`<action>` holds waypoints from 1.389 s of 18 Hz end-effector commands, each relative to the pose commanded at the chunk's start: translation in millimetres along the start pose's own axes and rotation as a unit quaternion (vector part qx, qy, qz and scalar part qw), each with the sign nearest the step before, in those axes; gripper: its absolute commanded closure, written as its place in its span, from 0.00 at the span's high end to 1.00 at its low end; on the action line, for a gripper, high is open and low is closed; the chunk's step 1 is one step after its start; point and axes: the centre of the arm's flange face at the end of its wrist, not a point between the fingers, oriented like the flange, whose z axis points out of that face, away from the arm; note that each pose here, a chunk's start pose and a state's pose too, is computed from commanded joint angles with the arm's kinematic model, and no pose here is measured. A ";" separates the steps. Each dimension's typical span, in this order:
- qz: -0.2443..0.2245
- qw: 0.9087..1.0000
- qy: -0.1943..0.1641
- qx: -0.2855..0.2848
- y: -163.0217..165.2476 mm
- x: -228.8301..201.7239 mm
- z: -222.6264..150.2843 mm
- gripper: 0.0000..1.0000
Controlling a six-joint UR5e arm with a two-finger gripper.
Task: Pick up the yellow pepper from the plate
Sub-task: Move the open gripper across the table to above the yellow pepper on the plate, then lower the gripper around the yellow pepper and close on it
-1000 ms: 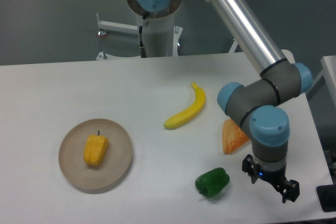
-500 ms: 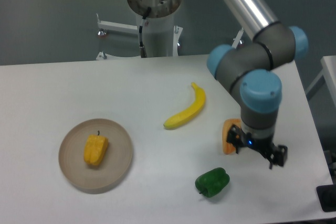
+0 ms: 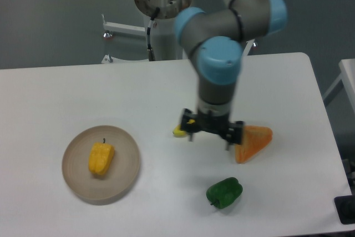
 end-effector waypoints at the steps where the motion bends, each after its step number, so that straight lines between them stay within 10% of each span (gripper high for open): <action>1: -0.013 1.000 0.008 -0.005 -3.1 20.9 9.9 1.00; 9: -0.014 0.999 0.022 0.021 -7.5 145.7 72.4 1.00; 25: 0.033 0.999 0.017 0.016 -7.4 174.0 113.9 1.00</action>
